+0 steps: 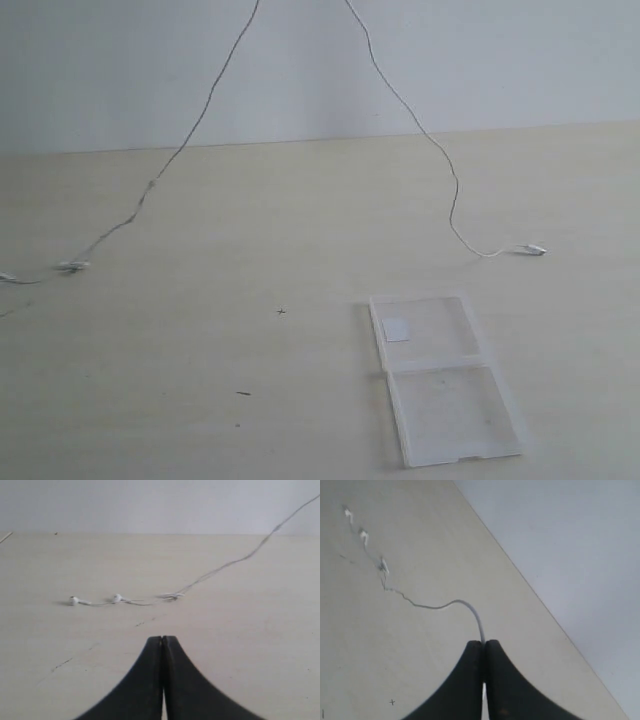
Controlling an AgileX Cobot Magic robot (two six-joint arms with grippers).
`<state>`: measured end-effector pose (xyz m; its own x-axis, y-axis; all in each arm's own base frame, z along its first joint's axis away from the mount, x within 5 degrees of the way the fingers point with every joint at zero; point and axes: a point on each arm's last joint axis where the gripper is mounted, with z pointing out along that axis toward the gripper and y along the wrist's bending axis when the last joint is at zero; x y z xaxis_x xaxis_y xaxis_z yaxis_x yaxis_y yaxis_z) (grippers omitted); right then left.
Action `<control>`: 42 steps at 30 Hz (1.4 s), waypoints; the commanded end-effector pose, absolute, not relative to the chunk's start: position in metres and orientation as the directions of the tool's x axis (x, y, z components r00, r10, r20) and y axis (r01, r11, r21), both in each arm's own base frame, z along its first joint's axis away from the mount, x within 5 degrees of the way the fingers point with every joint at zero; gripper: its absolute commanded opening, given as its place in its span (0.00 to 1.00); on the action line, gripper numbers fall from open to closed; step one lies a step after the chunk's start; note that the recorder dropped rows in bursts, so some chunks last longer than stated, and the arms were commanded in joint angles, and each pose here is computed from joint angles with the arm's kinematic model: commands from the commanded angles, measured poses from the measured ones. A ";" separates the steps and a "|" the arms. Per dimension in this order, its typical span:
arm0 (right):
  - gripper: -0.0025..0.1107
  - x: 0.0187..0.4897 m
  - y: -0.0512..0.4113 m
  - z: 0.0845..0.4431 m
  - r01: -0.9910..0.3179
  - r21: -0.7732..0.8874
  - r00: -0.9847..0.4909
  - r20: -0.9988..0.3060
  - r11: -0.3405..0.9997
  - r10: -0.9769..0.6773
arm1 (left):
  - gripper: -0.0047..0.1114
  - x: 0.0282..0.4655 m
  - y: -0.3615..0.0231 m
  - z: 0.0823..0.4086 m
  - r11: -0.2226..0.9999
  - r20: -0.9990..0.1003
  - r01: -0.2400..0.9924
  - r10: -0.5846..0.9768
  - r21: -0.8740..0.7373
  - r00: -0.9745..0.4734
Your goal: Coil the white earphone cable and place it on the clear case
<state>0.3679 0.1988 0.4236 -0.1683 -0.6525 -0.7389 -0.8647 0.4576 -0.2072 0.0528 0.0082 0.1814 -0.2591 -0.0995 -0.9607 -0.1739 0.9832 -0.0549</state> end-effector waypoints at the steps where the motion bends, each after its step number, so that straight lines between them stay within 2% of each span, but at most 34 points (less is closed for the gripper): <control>1: 0.02 0.343 0.189 0.454 -0.870 -0.221 -0.127 -0.765 0.442 -0.632 | 0.04 0.053 0.008 0.181 0.983 -0.963 -0.173 -0.099 -0.056 -0.250; 5: 0.02 0.323 0.183 0.472 -0.881 -0.216 -0.104 -0.779 0.421 -0.619 | 0.04 0.053 0.008 0.181 0.983 -0.963 -0.173 -0.099 -0.056 -0.250; 9: 0.02 0.304 0.180 0.497 -0.873 -0.225 -0.049 -0.842 0.432 -0.538 | 0.04 0.053 0.008 0.181 0.983 -0.963 -0.173 -0.099 -0.056 -0.250; 18: 0.02 0.279 0.164 0.550 -0.757 -0.296 0.103 -0.934 0.582 -0.341 | 0.04 0.053 0.008 0.181 0.983 -0.963 -0.173 -0.099 -0.056 -0.250; 23: 0.02 0.278 0.163 0.555 -0.749 -0.270 0.101 -0.949 0.605 -0.298 | 0.04 0.053 0.008 0.181 0.983 -0.963 -0.173 -0.099 -0.056 -0.250; 28: 0.02 0.272 0.168 0.562 -0.796 -0.175 0.095 -0.982 0.579 -0.166 | 0.04 0.053 0.008 0.181 0.983 -0.963 -0.173 -0.099 -0.056 -0.250; 34: 0.02 0.274 0.167 0.571 -0.782 -0.140 0.122 -0.990 0.608 -0.071 | 0.04 0.053 0.008 0.181 0.983 -0.963 -0.174 -0.096 -0.053 -0.251; 37: 0.02 0.275 0.166 0.575 -0.763 -0.132 0.144 -0.989 0.633 -0.033 | 0.04 0.052 0.011 0.182 0.983 -0.965 -0.180 -0.012 0.036 -0.261; 42: 0.02 0.277 0.164 0.580 -0.748 -0.116 0.162 -0.987 0.653 0.009 | 0.04 0.054 0.011 0.193 0.981 -0.988 -0.181 0.045 0.072 -0.148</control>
